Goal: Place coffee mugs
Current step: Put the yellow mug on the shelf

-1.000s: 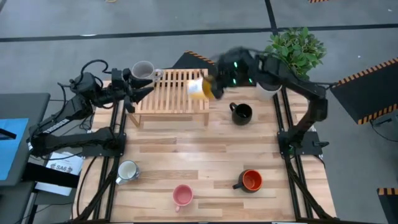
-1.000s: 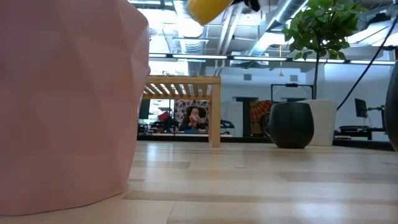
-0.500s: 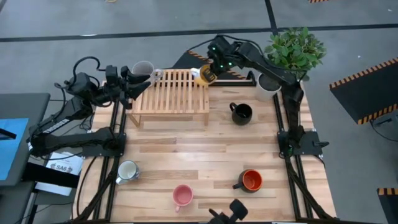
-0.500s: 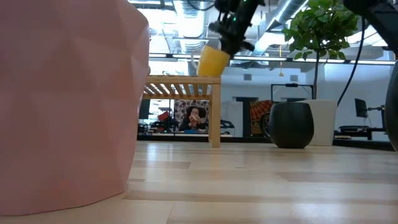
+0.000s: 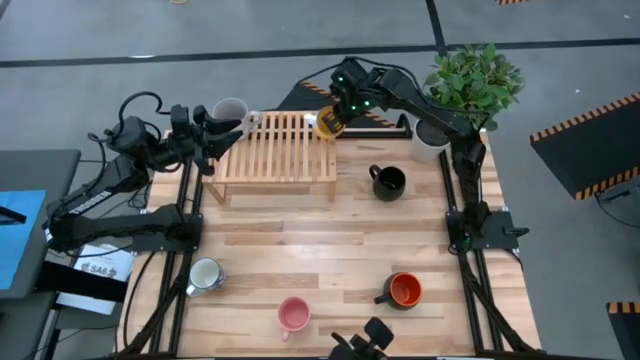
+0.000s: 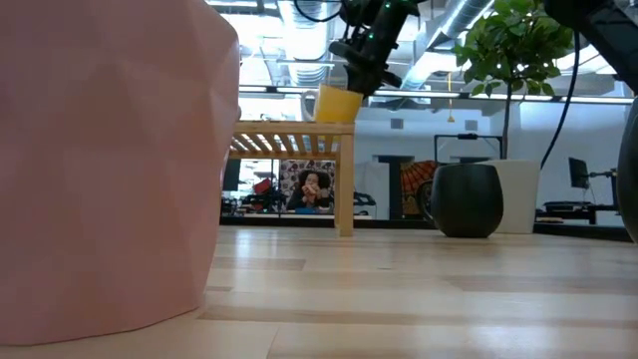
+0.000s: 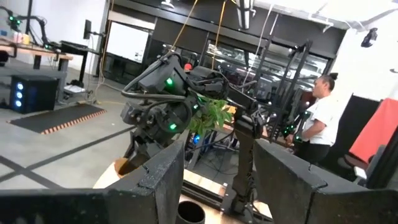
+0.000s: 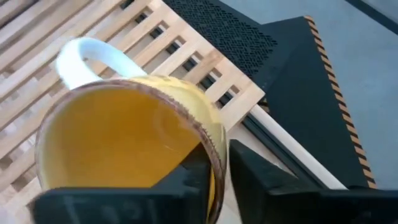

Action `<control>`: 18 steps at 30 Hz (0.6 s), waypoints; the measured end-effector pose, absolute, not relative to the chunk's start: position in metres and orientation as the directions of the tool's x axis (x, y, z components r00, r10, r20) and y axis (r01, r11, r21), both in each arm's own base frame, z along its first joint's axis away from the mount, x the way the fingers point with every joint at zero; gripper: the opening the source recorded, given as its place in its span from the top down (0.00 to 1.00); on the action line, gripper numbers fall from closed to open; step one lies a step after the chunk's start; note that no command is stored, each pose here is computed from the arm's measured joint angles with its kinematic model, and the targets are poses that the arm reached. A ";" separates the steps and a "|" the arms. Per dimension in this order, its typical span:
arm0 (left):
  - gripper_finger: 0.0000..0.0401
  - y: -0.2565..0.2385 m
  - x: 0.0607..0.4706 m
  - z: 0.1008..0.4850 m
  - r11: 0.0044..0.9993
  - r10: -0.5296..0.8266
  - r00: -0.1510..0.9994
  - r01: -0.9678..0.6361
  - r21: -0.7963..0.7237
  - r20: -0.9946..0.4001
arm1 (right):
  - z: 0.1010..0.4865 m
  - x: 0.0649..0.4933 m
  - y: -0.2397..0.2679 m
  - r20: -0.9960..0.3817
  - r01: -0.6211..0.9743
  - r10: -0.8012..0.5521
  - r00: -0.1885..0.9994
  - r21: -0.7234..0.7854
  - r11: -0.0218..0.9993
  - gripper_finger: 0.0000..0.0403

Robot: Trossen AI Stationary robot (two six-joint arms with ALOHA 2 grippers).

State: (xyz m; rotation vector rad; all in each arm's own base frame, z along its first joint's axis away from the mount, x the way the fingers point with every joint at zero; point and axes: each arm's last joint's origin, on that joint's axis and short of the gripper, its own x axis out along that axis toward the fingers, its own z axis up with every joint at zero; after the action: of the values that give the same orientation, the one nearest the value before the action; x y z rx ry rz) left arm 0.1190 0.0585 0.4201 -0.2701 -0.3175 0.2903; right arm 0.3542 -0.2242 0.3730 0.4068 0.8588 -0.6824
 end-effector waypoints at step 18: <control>0.55 0.058 0.119 0.420 0.929 0.319 0.910 -0.244 -0.278 0.265 | 0.380 0.360 -0.231 -0.727 0.709 -0.431 0.534 0.106 0.698 0.51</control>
State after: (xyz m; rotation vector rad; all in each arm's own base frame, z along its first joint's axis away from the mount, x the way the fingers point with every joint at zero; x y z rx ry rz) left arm 0.1190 0.0585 0.4200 -0.2431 -0.3123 0.2933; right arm 0.3596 -0.2313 0.3800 0.4183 0.7336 -0.7031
